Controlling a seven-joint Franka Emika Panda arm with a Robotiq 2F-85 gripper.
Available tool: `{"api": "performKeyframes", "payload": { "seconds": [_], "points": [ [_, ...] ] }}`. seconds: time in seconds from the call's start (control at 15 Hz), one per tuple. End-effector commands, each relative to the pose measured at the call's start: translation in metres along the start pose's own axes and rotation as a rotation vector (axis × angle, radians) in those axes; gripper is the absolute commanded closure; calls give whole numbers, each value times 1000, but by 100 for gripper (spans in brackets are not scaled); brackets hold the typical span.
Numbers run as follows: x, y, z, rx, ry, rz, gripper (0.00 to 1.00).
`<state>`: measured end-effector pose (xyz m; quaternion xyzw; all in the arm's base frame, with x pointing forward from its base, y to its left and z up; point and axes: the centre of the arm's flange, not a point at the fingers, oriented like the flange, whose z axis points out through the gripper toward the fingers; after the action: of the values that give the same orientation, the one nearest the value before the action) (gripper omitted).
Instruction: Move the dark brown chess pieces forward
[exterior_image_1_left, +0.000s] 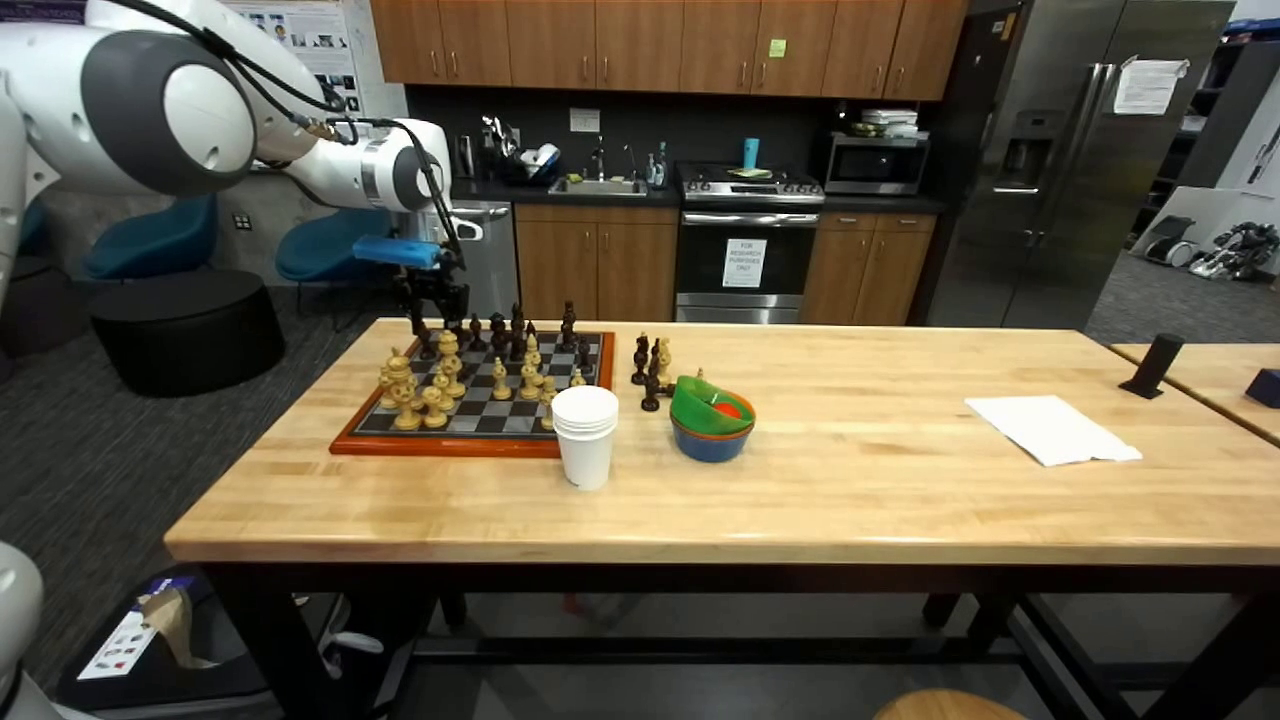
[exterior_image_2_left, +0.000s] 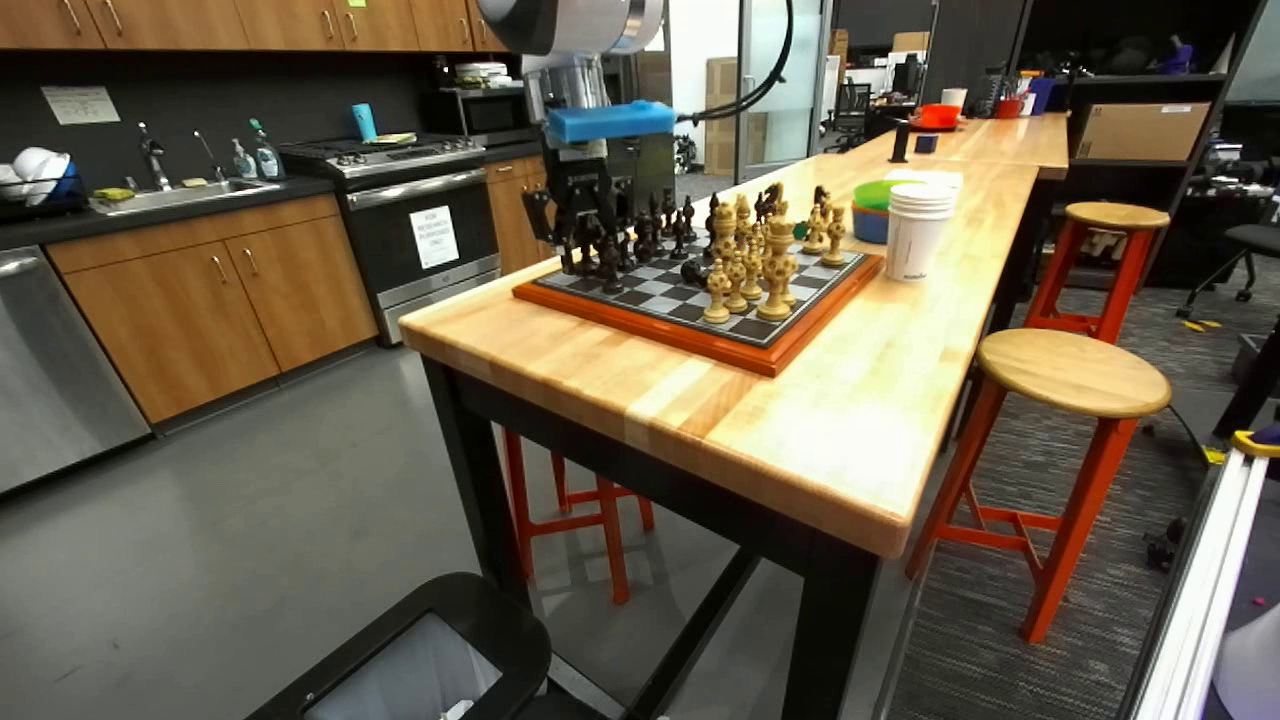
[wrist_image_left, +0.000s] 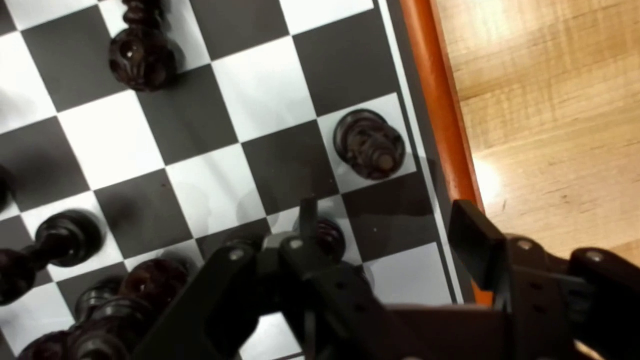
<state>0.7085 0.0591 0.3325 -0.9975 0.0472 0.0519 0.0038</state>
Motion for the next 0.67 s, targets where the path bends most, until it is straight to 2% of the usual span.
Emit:
{"api": "performKeyframes", "payload": {
  "seconds": [0.0,0.07,0.13,0.27,0.6],
  "points": [
    [8,4,-5,-33,2,-1,43],
    [7,5,-5,-37,2,-1,39],
    [7,7,-5,-40,1,1,44],
    [5,9,-4,-37,1,4,40],
    [1,13,-3,-40,3,12,38]
  ]
}}
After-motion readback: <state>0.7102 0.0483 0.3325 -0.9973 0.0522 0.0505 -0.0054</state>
